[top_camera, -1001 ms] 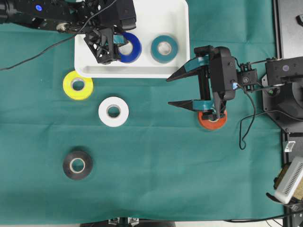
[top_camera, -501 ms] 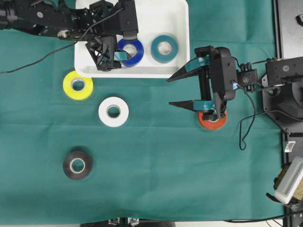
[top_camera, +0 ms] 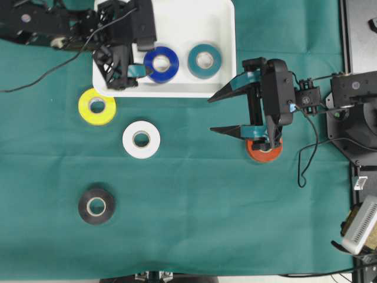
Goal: Put the tape alternately from left to right into the white case.
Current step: 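Release the blue roll in the tray and withdraw the left gripper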
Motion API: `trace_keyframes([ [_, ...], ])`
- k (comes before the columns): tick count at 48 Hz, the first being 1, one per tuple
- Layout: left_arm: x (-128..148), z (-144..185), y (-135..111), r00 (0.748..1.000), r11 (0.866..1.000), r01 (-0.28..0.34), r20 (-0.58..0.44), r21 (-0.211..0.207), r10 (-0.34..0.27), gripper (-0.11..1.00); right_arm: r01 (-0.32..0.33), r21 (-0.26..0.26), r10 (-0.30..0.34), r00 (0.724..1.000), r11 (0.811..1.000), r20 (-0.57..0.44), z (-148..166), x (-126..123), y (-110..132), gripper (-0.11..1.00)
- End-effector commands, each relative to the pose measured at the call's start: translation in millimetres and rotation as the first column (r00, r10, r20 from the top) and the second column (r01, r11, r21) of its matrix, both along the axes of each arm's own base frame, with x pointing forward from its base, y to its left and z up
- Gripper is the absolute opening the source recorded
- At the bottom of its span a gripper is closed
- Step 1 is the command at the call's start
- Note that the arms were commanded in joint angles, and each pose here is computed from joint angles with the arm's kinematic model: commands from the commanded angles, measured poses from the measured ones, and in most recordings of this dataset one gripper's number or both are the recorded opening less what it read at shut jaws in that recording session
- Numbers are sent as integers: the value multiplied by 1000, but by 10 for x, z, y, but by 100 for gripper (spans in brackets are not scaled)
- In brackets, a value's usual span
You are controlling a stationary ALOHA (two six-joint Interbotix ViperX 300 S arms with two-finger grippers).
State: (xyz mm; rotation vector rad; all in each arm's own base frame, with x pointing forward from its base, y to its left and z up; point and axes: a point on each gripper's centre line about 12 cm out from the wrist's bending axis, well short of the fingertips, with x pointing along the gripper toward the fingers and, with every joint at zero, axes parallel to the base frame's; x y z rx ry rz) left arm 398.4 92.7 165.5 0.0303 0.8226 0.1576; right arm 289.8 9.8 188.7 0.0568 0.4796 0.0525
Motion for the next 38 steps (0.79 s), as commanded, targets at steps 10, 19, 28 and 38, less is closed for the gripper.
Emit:
trace_keyframes([
  [10, -111, 202, -340, 996, 997, 80, 46, 13, -80, 85, -4, 3, 4, 1000, 1000, 23, 54, 19, 12, 72],
  [19, -292, 213, -471, 993, 994, 108, 41, 13, -109, 84, -4, 3, 4, 1000, 1000, 20, 43, 11, 12, 72],
  [28, -492, 233, -540, 992, 993, 120, 48, 15, -121, 84, -2, 4, 2, 1000, 1000, 15, 27, 1, 7, 72],
  [38, -675, 184, -635, 987, 990, 139, 77, 20, -140, 84, -3, 4, 3, 1000, 1000, 16, 33, 4, 11, 72],
])
